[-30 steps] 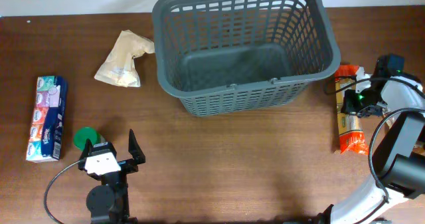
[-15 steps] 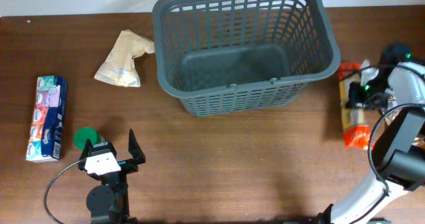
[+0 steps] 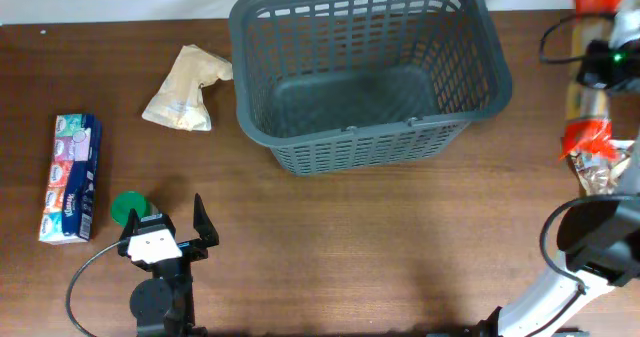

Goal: Pack container
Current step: 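Lift the spaghetti package with the right gripper and lower it into the basket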

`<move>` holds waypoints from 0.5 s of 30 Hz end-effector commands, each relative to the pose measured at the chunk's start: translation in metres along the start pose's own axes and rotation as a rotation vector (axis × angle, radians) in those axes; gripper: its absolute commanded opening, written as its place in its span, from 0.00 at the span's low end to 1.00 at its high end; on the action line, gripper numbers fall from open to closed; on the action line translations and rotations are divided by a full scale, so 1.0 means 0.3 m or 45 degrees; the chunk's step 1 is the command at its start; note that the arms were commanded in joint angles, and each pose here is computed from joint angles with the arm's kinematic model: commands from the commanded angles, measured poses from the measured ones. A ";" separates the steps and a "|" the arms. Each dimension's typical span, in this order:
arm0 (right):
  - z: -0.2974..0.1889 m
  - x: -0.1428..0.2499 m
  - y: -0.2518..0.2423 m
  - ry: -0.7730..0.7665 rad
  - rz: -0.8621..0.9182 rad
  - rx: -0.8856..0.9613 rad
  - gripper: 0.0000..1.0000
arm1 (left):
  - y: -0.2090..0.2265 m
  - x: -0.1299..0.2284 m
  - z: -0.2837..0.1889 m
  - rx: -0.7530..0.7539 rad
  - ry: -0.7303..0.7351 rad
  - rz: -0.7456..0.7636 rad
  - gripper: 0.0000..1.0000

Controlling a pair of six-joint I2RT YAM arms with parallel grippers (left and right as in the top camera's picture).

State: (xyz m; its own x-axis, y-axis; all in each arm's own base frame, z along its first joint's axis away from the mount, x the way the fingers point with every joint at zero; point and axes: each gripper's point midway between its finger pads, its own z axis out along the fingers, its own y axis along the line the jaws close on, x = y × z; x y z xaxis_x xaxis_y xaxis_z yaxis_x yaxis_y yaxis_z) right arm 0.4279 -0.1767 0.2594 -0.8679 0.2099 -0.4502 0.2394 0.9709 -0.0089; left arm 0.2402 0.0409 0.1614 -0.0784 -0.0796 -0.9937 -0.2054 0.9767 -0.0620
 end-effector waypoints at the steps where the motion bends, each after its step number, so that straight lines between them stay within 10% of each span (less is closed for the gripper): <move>1: -0.225 -0.116 0.037 -0.255 -0.071 0.021 0.04 | 0.010 0.007 0.001 -0.019 -0.003 -0.013 0.99; 15: -0.674 -0.181 0.700 -0.794 -0.841 -0.212 0.04 | 0.010 0.008 0.001 -0.019 -0.002 -0.013 0.99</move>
State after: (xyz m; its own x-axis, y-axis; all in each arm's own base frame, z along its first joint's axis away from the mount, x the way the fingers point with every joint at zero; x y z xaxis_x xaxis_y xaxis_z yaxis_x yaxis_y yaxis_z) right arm 0.4522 -0.0256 0.4189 -0.5982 -0.2428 -0.7637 -0.1483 0.9701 -0.1922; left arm 0.2402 0.0409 0.1614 -0.0780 -0.0796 -0.9938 -0.2054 0.9767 -0.0621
